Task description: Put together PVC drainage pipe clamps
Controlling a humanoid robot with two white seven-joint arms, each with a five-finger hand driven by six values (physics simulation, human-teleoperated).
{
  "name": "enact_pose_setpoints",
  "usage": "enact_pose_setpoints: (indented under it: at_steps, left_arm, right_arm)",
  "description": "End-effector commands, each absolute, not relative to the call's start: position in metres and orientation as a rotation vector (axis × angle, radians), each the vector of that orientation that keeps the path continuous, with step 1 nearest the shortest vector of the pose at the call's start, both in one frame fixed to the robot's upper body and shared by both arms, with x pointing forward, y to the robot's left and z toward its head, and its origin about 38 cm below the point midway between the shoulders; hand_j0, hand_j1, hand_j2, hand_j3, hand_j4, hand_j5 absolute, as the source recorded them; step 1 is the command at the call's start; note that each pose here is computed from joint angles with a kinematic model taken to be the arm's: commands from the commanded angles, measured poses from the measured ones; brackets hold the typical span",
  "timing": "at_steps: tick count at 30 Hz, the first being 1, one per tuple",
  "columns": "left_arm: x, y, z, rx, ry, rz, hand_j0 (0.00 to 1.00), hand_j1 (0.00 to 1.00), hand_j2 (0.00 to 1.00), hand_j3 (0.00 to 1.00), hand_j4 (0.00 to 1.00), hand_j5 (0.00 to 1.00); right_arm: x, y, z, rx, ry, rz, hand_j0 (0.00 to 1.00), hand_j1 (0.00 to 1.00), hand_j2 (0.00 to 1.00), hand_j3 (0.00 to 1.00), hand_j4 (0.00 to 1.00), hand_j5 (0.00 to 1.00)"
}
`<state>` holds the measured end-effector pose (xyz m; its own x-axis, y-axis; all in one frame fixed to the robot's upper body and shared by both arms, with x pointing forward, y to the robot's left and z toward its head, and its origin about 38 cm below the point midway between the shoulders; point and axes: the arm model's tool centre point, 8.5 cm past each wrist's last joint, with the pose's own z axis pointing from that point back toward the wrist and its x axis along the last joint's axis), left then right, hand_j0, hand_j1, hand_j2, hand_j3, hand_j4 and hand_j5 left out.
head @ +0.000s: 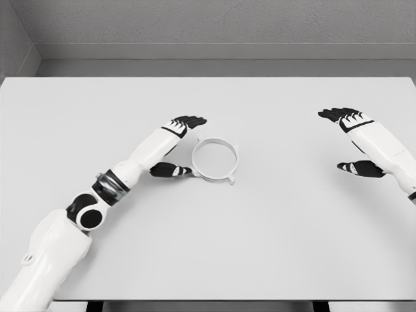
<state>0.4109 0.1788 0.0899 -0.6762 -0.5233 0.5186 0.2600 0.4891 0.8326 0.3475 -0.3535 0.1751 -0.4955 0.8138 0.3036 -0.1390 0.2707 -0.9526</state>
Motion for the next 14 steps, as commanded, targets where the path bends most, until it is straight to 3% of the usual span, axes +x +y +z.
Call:
enact_pose_setpoints:
  at_steps: [1, 4, 10, 14]
  left_arm:
    - [0.414, 0.195, 0.091, 0.245, -1.931, -1.269, 1.00, 1.00, 1.00, 1.00, 1.00, 1.00]
    - [0.428, 0.243, 0.114, 0.374, -1.894, -1.353, 1.00, 1.00, 1.00, 1.00, 1.00, 1.00]
    - [0.437, 0.402, 0.165, 0.743, -1.687, -1.347, 1.00, 1.00, 1.00, 1.00, 1.00, 1.00]
    - [0.434, 0.438, 0.173, 0.795, -1.647, -1.276, 1.00, 1.00, 1.00, 1.00, 1.00, 1.00]
  right_arm:
    - [0.347, -0.354, 0.176, -0.625, -1.670, 1.359, 1.00, 1.00, 1.00, 1.00, 1.00, 1.00]
    - [0.348, -0.354, 0.175, -0.624, -1.669, 1.358, 1.00, 1.00, 1.00, 1.00, 1.00, 1.00]
    - [0.348, -0.357, 0.170, -0.615, -1.655, 1.347, 1.00, 1.00, 1.00, 1.00, 1.00, 1.00]
    - [0.348, -0.357, 0.170, -0.615, -1.655, 1.347, 1.00, 1.00, 1.00, 1.00, 1.00, 1.00]
